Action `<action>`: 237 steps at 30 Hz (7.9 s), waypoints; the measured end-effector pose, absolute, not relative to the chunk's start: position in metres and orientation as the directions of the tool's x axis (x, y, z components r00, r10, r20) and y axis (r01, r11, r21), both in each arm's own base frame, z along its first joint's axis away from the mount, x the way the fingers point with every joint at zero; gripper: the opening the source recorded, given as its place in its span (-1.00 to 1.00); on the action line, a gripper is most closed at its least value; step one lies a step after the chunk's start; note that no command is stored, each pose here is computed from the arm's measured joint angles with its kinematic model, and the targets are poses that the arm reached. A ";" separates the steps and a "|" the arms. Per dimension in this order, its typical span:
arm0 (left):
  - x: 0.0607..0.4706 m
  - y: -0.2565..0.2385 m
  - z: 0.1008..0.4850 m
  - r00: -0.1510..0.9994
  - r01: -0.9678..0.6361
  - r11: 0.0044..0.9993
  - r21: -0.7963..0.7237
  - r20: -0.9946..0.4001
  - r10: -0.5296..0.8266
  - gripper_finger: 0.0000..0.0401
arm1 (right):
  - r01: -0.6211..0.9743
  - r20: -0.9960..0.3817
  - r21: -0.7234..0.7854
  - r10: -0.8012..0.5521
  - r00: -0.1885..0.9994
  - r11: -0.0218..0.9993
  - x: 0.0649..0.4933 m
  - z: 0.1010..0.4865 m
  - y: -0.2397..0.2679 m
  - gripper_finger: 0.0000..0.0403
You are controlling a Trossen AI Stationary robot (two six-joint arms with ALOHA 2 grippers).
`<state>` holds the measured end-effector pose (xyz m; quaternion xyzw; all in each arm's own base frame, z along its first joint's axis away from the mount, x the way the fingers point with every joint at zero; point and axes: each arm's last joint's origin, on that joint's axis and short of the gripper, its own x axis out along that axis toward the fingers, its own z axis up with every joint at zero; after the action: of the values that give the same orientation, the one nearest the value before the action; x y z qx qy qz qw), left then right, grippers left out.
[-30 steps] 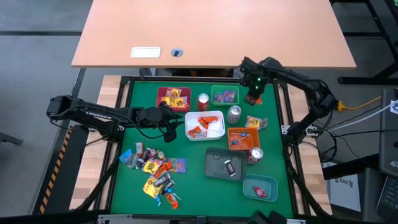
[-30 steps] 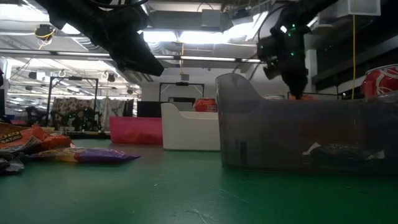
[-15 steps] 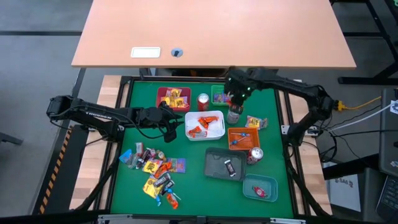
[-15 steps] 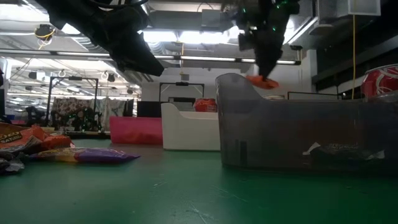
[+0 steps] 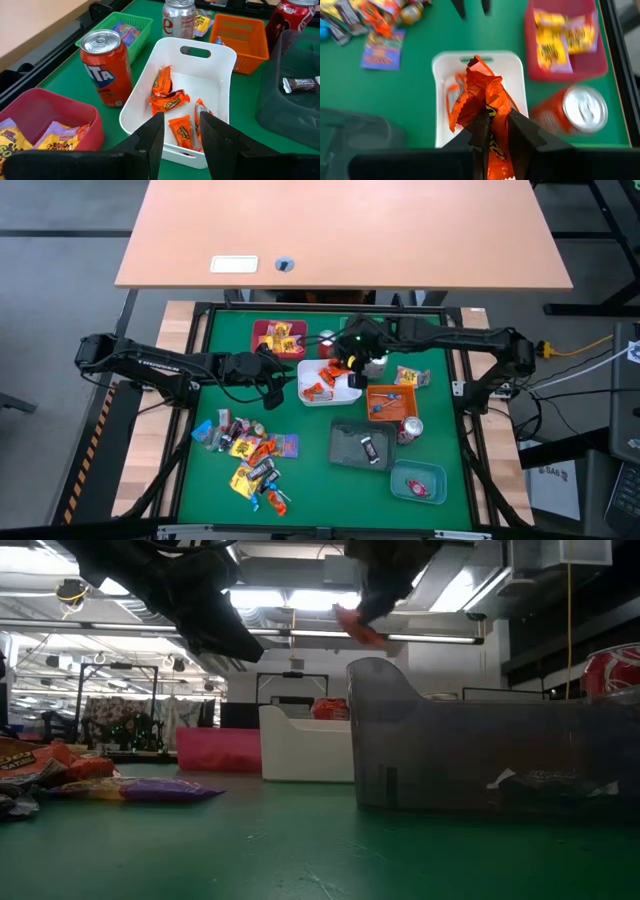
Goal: Sort candy
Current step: Put the orange candy into the white bin, then put the yellow candy into the dark green bin
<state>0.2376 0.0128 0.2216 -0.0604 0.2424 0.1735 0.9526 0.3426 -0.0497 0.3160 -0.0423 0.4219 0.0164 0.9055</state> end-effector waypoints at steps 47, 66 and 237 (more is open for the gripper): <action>0.194 -0.052 0.179 0.467 0.241 0.968 -0.074 -0.865 -0.182 -0.03 | 0.024 -0.753 0.033 0.009 0.658 0.999 0.345 0.317 -0.040 0.06; 0.180 -0.054 0.144 0.503 0.273 0.962 -0.010 -0.851 -0.152 -0.03 | 0.023 -0.753 0.033 0.009 0.658 0.999 0.345 0.317 -0.040 0.06; 0.254 -0.018 0.221 0.903 -0.416 0.909 0.005 -0.118 0.414 -0.13 | 0.045 -0.961 0.276 0.275 0.022 0.960 0.225 0.292 0.205 -0.70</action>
<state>0.2538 -0.0176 0.2208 -0.0101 0.0581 0.2127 0.9753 0.2251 0.2053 0.2917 0.1152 0.6944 0.0816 0.7056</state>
